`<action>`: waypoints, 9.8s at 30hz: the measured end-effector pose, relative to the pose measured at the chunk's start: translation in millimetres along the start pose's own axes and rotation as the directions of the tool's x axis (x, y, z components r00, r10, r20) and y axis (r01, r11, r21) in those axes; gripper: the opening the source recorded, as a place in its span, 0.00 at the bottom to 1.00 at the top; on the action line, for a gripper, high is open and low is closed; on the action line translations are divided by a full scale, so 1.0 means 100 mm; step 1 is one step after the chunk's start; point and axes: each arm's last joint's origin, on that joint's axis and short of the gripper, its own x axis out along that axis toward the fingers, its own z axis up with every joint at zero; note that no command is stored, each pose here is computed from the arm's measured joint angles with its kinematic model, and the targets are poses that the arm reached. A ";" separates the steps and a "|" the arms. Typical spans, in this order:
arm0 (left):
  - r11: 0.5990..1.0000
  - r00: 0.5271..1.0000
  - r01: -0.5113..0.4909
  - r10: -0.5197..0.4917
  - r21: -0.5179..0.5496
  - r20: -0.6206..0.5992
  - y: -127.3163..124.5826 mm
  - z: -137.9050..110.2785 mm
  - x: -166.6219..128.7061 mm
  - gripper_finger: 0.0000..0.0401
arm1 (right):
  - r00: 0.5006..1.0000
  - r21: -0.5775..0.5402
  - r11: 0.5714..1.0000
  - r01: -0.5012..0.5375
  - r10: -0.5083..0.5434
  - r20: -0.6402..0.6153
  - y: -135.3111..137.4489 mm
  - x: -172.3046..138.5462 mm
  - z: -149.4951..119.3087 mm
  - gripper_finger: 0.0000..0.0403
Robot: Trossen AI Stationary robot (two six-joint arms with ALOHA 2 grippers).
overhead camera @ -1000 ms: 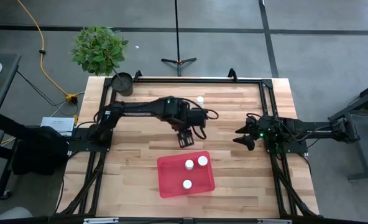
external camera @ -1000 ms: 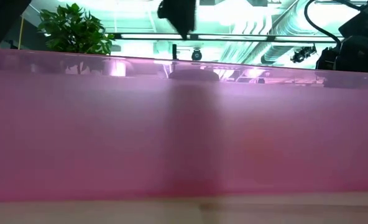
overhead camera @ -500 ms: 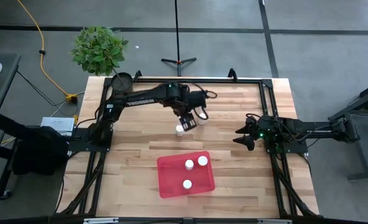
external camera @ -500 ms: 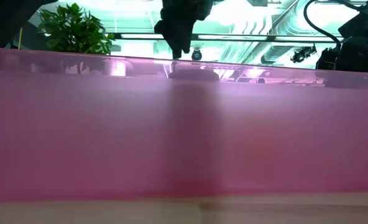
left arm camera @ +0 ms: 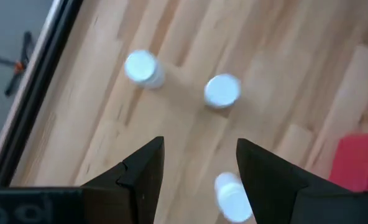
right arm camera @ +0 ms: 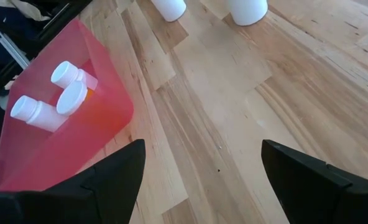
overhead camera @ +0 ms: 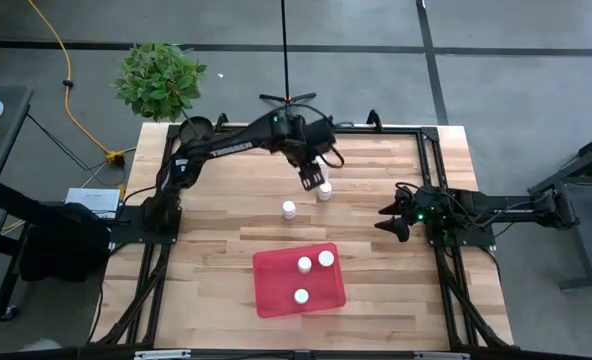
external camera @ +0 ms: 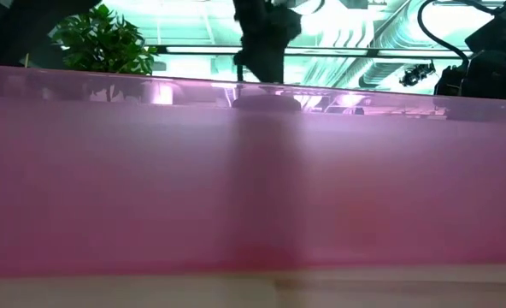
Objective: Pick and place pill bottles into a basket
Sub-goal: Put the white pill bottle into the red bin
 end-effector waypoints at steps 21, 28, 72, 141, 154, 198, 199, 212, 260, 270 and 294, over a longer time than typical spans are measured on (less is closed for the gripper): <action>0.996 0.983 0.003 -0.020 0.091 0.184 0.35 0.30 0.32 0.58 | 1.000 0.116 0.993 0.013 -0.014 0.008 0.00 0.00 0.00 0.77; 0.995 0.980 0.101 -0.101 0.005 0.172 0.39 0.32 0.41 0.58 | 1.000 0.158 0.987 0.012 -0.015 0.012 0.00 0.00 0.00 0.77; 0.989 0.988 0.129 -0.122 -0.070 0.095 0.64 0.29 0.62 0.96 | 0.999 0.066 0.997 -0.028 0.030 -0.029 0.01 0.00 -0.01 0.77; 0.990 1.000 0.021 -0.024 -0.141 -0.019 0.54 0.26 1.58 0.97 | 0.995 0.161 0.985 -0.067 0.078 -0.065 0.02 0.00 -0.02 0.77; 0.993 0.999 0.019 -0.023 -0.116 -0.034 0.55 0.25 1.58 0.97 | 0.995 0.161 0.985 -0.067 0.078 -0.065 0.02 0.00 -0.02 0.77; 0.996 0.999 0.010 -0.014 -0.088 -0.043 0.55 0.24 1.57 0.47 | 0.994 0.160 0.985 -0.071 0.083 -0.068 0.02 0.00 -0.02 0.77; 0.996 0.999 0.010 -0.014 -0.088 -0.042 0.55 0.24 1.57 0.47 | 0.994 0.160 0.985 -0.071 0.083 -0.068 0.02 0.00 -0.02 0.77; 0.998 1.000 0.013 -0.014 -0.062 -0.003 0.55 0.28 1.57 0.47 | 0.994 0.160 0.985 -0.070 0.082 -0.067 0.02 0.00 -0.02 0.77; 0.988 0.980 -0.089 0.109 -0.124 0.168 0.99 0.06 -0.42 0.47 | 0.995 0.155 0.986 -0.065 0.075 -0.063 0.02 0.00 -0.02 0.77; 0.984 0.962 -0.023 0.069 -0.174 0.265 0.98 -0.20 -1.12 0.47 | 0.995 0.154 0.986 -0.064 0.074 -0.062 0.02 0.00 -0.02 0.77; 0.808 0.771 0.588 -0.573 0.035 0.278 0.01 -0.43 -1.66 0.47 | 0.998 0.151 0.988 -0.044 0.051 -0.045 0.01 0.00 -0.02 0.77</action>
